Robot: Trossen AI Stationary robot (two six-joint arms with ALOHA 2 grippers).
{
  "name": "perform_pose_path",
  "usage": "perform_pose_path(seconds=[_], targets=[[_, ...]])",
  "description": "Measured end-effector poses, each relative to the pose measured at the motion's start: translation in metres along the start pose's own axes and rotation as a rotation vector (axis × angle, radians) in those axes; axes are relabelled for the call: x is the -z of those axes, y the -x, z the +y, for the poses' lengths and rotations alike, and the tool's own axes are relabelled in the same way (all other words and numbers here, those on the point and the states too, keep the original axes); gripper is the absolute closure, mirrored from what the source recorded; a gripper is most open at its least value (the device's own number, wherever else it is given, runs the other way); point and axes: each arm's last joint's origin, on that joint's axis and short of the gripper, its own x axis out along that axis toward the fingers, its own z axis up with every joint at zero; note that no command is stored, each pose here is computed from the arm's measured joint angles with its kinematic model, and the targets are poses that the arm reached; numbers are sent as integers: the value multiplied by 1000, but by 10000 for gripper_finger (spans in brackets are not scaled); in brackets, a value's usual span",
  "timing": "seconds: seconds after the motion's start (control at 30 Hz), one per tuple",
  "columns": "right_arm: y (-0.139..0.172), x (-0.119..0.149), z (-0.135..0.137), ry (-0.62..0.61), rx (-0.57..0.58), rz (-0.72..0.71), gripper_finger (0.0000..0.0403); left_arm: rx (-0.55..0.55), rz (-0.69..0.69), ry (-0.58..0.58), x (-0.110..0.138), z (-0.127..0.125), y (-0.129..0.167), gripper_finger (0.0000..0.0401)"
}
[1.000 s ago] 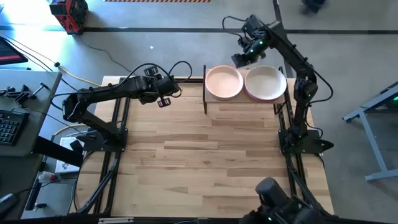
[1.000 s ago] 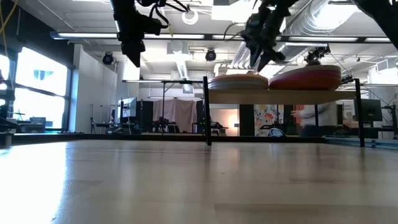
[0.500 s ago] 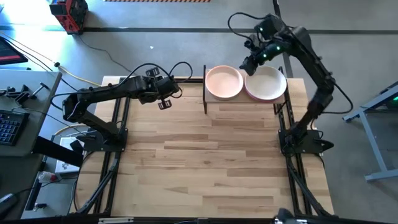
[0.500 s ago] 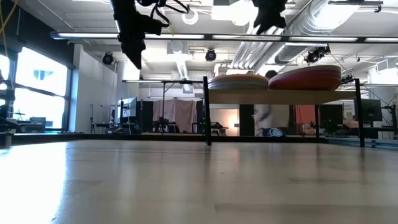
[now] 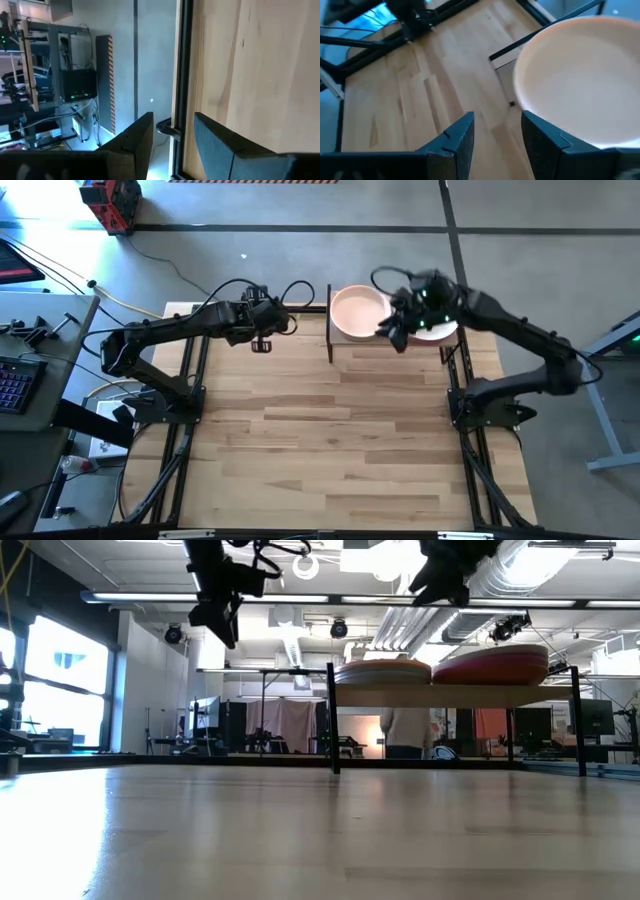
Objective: Place and stack plates onto a shelf
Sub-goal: Return to Home Position
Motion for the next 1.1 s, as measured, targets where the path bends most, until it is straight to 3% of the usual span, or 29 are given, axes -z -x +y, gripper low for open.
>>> perform_pose_path(seconds=[0.43, 0.8, 1.0, 1.1], targets=[[-31, 90, 6, 2, -151, -193, 261, -11, -26, 144, -3, 2, 0, 270], [-14, 150, -4, 52, -185, -371, 261, -33, -92, 397, -8, 8, 0, 270], [-2, 173, -7, 129, -194, -463, 261, 118, -232, 588, 7, 15, 24, 270], [4, 180, -6, 142, -216, -485, 261, 130, -297, 666, 27, 19, 42, 270]])
